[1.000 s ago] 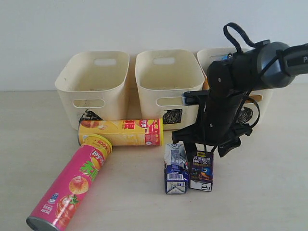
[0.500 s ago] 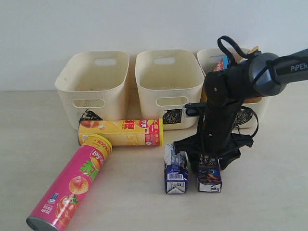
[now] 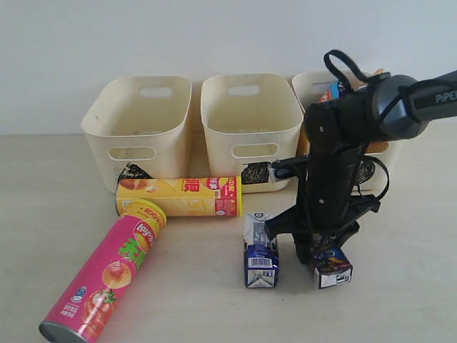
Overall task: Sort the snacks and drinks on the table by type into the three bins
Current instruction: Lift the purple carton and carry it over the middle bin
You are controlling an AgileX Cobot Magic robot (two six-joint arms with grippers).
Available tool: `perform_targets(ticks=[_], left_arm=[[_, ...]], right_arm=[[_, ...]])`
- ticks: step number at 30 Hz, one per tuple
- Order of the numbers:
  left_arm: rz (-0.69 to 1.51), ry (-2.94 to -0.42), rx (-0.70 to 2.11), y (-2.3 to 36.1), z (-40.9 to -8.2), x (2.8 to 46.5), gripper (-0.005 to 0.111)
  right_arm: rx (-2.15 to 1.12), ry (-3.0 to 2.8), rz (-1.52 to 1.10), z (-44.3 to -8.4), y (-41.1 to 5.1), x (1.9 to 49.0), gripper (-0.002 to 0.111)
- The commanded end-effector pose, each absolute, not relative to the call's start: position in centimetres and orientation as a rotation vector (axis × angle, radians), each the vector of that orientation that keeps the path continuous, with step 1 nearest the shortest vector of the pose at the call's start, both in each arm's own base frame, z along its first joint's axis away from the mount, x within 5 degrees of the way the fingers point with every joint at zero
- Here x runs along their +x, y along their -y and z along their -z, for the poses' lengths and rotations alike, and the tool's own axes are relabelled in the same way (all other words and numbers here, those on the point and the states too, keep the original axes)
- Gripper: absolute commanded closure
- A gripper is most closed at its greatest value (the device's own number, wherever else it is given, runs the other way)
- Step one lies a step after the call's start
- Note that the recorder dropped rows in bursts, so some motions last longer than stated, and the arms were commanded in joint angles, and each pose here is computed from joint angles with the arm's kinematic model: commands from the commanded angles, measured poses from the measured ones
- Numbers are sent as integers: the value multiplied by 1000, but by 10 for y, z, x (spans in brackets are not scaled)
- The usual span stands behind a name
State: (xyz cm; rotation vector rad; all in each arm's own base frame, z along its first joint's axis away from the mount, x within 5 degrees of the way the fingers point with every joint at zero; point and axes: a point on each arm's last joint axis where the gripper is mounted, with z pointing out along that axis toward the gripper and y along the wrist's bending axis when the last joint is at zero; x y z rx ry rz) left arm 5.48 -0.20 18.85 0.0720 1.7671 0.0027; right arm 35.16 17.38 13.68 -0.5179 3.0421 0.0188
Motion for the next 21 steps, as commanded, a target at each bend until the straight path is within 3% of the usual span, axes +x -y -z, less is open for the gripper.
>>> perform_targets(ticks=[1, 13, 21], left_arm=[[8, -1764, 55, 2, -188, 55, 103], [8, -1759, 55, 2, -188, 55, 103], [8, -1759, 55, 2, -188, 55, 103]], right_arm=[[-640, -2914, -33, -180, -167, 350, 108], [-653, -2297, -94, -288, -162, 355, 108], [-510, -1881, -227, -300, -181, 387, 108]])
